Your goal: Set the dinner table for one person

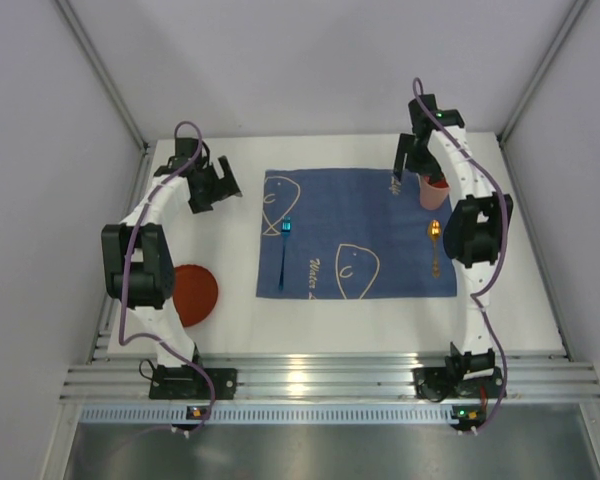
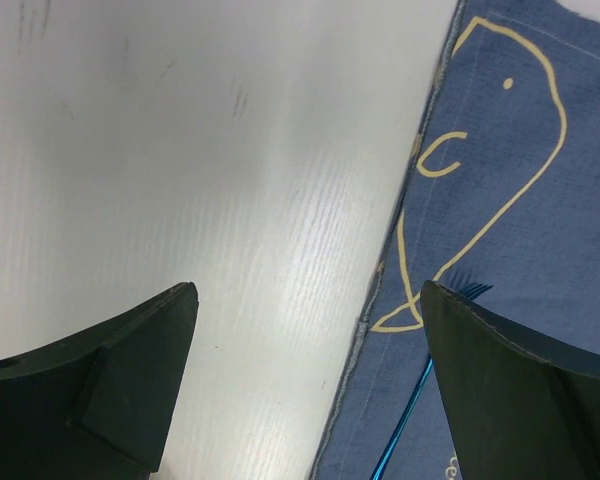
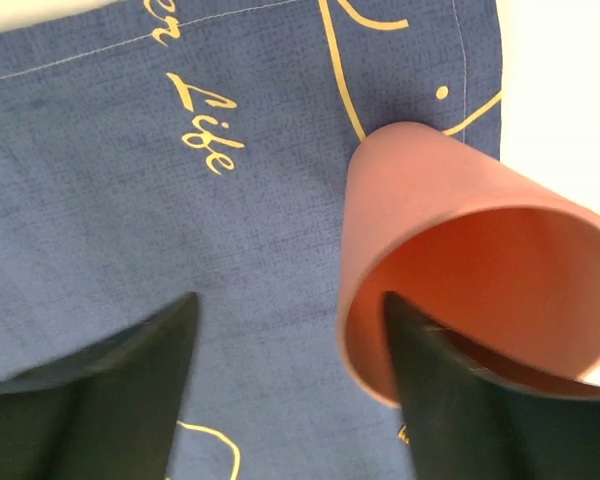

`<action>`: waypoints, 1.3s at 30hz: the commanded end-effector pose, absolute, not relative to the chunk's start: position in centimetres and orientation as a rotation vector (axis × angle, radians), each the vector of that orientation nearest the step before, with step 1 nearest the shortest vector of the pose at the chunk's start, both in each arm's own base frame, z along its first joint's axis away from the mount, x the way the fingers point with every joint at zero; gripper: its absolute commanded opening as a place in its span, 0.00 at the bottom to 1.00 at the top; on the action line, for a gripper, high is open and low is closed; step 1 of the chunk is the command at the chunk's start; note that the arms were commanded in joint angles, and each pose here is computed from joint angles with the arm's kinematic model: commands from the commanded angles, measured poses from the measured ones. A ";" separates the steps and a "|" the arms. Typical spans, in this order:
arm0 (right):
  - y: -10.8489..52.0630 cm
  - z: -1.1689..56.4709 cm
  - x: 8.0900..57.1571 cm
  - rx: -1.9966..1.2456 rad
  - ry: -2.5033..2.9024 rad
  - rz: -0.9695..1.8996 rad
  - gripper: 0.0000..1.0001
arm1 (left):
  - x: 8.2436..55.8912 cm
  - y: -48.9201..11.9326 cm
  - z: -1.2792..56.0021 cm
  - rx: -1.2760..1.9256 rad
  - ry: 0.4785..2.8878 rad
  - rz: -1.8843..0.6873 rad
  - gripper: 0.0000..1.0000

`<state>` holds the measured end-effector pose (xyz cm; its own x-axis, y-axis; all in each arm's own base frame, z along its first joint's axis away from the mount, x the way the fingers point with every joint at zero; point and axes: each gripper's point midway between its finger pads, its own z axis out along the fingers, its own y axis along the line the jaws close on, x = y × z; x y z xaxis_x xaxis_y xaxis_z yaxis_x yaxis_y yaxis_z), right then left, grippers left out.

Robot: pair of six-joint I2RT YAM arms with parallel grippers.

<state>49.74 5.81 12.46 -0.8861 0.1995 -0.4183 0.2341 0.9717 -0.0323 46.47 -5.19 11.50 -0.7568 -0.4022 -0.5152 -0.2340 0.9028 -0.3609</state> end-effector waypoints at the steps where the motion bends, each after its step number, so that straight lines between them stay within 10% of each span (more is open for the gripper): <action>1: 5.5 18.4 50.2 0.353 2.564 -0.070 0.78 | 45.6 -4.1 13.8 -0.426 2.441 -0.281 0.98; 7: 4.9 22.9 49.5 0.379 2.467 -0.074 1.00 | 44.6 -3.5 14.1 -0.467 2.432 -0.239 0.98; 29: 3.6 32.3 40.2 0.339 2.332 -0.078 1.00 | 33.1 -0.7 9.1 -0.866 2.569 0.041 0.98; 39: 6.1 29.5 37.4 0.291 2.439 0.124 1.00 | 28.3 -1.0 5.6 -0.976 2.612 0.087 0.64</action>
